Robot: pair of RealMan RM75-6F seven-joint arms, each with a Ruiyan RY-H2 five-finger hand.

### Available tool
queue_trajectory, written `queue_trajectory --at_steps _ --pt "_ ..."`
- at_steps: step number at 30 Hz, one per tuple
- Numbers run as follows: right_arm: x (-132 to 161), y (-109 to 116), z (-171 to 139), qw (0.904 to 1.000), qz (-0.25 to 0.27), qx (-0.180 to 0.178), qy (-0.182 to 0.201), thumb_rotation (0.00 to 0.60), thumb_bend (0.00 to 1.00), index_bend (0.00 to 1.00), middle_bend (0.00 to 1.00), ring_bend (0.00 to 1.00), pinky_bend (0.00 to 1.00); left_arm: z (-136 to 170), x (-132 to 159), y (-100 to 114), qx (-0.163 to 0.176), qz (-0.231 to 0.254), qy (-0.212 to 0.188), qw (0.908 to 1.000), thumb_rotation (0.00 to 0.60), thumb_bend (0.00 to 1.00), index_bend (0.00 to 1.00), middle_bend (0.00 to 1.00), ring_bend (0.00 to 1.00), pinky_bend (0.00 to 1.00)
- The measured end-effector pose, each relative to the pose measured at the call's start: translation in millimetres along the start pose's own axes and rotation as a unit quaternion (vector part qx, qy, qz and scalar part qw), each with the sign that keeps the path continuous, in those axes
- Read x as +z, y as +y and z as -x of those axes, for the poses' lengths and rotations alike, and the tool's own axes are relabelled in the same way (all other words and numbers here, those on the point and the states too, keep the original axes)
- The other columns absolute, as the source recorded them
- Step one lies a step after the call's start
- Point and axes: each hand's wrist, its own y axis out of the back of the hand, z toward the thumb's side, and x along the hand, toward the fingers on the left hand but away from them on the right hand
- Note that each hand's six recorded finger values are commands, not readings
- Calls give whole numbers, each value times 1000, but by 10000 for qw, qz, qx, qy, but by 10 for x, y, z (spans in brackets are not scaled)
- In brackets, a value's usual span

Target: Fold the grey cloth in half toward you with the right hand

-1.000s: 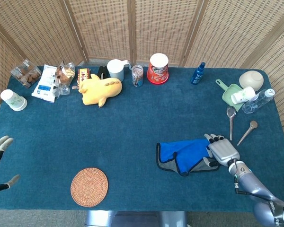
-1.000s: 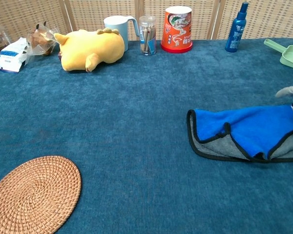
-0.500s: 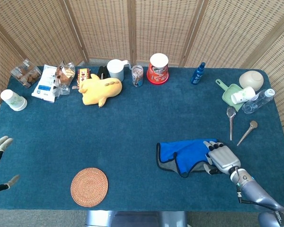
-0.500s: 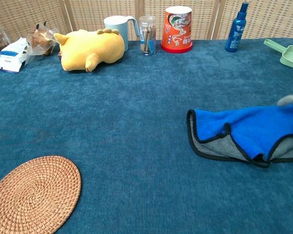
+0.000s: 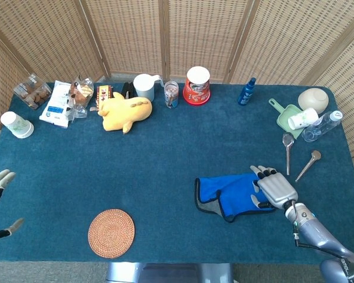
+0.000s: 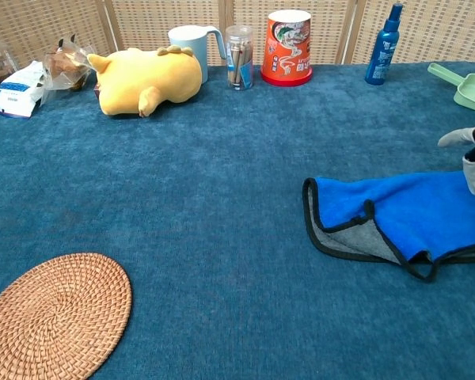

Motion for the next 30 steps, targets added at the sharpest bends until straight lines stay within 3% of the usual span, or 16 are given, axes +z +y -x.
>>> queue_trajectory --at_steps 8,11,13,19,24,30 --pt "-31 -167 -24 9995 126 285 6 189 465 385 0 0 188 -7 4 -11 -31 -7 -12 10000 600 278 0 0 0 0" --pt "-13 -146 -30 9996 183 209 56 273 427 372 0 0 188 -5 8 -14 -30 -14 -15 10000 600 278 0 0 0 0" --pt "29 -113 -34 9993 321 105 138 296 438 375 0 0 188 -5 9 -16 -30 -18 -13 10000 600 278 0 0 0 0" --pt "209 -32 3 9962 724 56 491 189 410 381 0 0 189 -1 24 -38 -53 -46 -24 10000 600 278 0 0 0 0" --pt "331 11 101 9922 1050 259 618 176 404 376 0 0 188 -4 15 -26 -27 -36 -9 10000 600 278 0 0 0 0" --pt "476 65 198 9894 1221 262 742 178 424 376 0 0 188 -11 13 -27 -37 -32 -10 10000 600 277 0 0 0 0"
